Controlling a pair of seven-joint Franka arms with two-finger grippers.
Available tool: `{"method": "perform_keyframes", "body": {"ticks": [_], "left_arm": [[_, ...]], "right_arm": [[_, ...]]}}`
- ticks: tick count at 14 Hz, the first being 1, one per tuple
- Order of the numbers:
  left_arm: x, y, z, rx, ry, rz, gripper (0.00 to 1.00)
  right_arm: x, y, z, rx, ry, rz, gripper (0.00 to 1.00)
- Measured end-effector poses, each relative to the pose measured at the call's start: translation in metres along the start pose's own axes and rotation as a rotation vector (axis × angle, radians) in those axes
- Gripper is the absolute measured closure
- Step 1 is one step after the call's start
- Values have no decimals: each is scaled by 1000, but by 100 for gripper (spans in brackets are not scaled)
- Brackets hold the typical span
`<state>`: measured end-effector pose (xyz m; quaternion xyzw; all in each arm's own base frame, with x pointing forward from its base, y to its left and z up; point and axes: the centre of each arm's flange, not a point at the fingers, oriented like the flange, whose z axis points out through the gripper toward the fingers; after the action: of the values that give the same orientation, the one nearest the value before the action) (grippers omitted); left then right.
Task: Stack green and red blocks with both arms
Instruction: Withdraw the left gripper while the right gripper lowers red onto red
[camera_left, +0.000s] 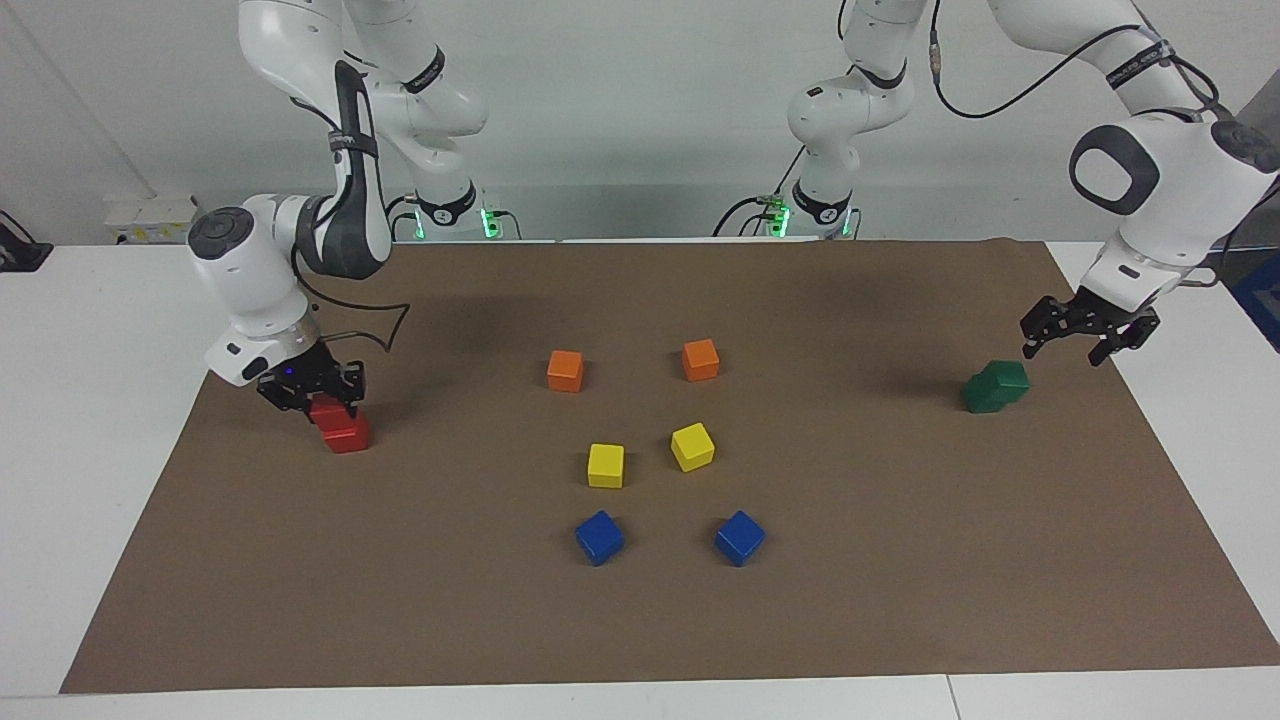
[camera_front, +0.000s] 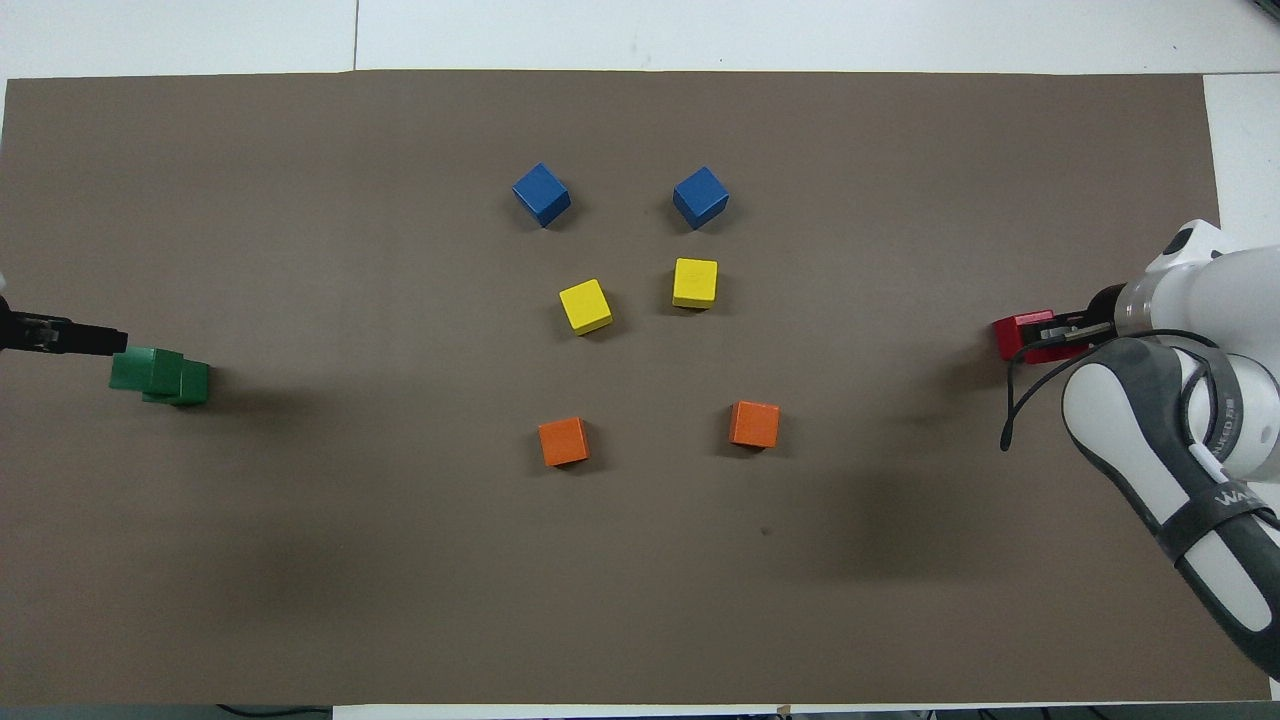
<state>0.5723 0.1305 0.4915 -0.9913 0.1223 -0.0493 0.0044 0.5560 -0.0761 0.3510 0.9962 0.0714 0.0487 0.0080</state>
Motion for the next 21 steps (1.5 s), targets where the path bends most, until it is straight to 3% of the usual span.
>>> {"method": "perform_keyframes", "body": {"ticks": [7,12,21], "left_arm": [[-18,23,-72,18,26,-53,0],[-3,73,-98,-11,-31,-185,0],[-7,88,-136,-25,-91,-268,0]], "right_arm": [[0,0,0,-6,20,2,45],[0,0,0,-6,20,3,45],[0,-1,0,-6,20,2,45]]}}
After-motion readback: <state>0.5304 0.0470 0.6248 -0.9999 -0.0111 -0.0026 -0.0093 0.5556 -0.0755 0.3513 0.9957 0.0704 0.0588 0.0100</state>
